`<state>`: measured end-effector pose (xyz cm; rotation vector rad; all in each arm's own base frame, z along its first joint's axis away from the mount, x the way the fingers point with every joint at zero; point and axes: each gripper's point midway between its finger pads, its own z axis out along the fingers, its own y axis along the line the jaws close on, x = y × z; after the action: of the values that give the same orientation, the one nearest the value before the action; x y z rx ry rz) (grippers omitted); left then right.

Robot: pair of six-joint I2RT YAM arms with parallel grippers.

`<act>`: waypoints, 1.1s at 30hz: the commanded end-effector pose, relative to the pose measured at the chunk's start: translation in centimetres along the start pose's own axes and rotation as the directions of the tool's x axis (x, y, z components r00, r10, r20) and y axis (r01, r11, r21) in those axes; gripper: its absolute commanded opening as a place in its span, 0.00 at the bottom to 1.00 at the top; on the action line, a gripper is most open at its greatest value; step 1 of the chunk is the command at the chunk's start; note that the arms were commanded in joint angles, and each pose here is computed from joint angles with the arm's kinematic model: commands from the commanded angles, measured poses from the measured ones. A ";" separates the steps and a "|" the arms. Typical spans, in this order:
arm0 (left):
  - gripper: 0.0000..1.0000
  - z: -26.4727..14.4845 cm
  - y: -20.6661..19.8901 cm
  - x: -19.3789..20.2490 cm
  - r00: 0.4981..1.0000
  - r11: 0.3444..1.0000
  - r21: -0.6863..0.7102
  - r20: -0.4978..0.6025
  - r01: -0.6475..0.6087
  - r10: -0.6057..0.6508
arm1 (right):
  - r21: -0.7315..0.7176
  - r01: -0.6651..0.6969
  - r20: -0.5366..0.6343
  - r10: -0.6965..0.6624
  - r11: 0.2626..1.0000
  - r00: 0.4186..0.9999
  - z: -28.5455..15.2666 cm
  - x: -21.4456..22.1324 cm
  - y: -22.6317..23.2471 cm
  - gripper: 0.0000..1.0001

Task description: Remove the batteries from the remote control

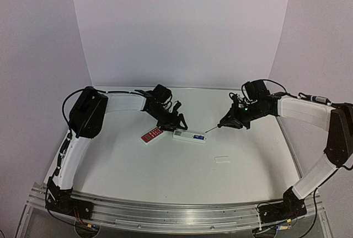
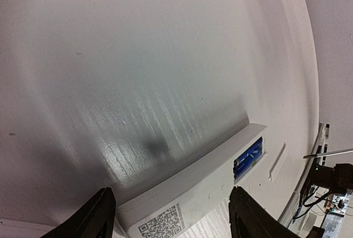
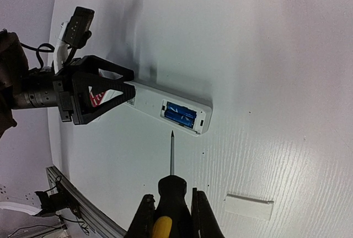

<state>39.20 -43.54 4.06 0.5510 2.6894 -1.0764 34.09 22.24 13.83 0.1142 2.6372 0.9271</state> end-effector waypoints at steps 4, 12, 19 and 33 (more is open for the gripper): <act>0.62 -1.0 -0.4 1.6 1.000 0.998 -0.067 -0.024 0.008 -0.009 | -0.038 0.032 -0.001 -0.032 0.999 0.999 0.6 -0.9 1.7 0.00; 0.50 -0.9 0.5 2.3 0.999 0.992 -0.130 -0.034 -0.008 0.003 | 0.047 0.067 0.030 -0.068 0.997 0.997 1.3 -1.0 1.0 0.00; 0.50 -1.3 -0.1 2.0 0.999 0.991 -0.130 -0.020 -0.032 0.029 | 0.102 0.101 0.028 -0.104 0.990 0.994 1.7 -1.3 0.5 0.00; 0.53 -2.8 -0.7 2.1 1.000 0.991 -0.130 0.018 0.001 0.001 | 0.082 0.119 0.003 -0.120 0.989 0.993 1.9 -0.9 0.9 0.00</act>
<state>37.21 -41.52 3.10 0.5273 2.7561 -0.8703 35.07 23.11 11.96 0.0230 2.6722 0.7535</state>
